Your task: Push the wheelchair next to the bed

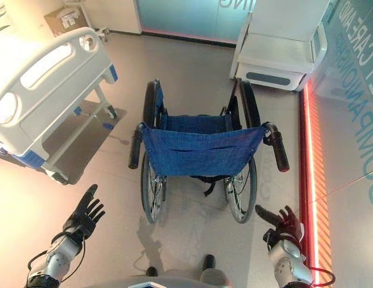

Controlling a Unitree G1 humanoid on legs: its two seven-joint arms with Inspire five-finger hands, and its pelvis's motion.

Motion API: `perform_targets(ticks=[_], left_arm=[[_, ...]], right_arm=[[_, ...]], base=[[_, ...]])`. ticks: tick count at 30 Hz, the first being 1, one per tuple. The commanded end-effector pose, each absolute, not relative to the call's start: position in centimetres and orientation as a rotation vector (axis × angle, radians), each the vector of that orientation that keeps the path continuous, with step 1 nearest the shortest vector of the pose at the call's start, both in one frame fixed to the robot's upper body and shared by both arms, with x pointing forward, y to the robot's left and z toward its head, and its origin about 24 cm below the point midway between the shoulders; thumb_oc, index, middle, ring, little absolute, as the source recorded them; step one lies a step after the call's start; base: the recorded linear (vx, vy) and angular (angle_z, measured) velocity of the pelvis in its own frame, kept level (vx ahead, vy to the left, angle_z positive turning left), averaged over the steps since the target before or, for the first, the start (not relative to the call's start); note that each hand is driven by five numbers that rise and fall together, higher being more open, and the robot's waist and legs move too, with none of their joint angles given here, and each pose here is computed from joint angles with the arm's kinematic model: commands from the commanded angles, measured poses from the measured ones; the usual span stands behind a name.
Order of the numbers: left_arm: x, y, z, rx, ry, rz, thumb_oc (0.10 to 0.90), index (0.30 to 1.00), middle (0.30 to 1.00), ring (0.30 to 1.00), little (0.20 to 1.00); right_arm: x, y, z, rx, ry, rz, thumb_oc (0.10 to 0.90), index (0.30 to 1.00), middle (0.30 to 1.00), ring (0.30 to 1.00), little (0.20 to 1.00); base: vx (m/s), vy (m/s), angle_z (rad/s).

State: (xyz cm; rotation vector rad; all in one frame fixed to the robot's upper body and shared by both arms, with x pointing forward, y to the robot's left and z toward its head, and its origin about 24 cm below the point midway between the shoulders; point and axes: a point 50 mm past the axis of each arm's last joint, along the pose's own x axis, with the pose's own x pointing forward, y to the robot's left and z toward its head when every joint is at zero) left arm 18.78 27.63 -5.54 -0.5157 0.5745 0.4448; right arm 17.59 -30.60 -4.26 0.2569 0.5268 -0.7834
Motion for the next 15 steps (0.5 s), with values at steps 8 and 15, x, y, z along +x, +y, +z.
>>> perform_targets(ticks=[8,15], left_arm=[[24.9,29.4,6.4,-0.484,0.178,0.245,0.800,0.900,0.900,0.900,0.900],[25.8,28.3,11.2,-0.453,0.043,0.149,0.800,0.900,0.900,0.900,0.900]], right_arm=[[22.7,-34.3,11.6,0.088,-0.179,-0.883,0.800,0.900,0.900,0.900,0.900],[22.2,-35.1,16.4,0.026,-0.373,-1.054,0.800,0.900,0.900,0.900,0.900]], base=[[0.00,0.008,-0.02],[0.00,0.000,0.00]])
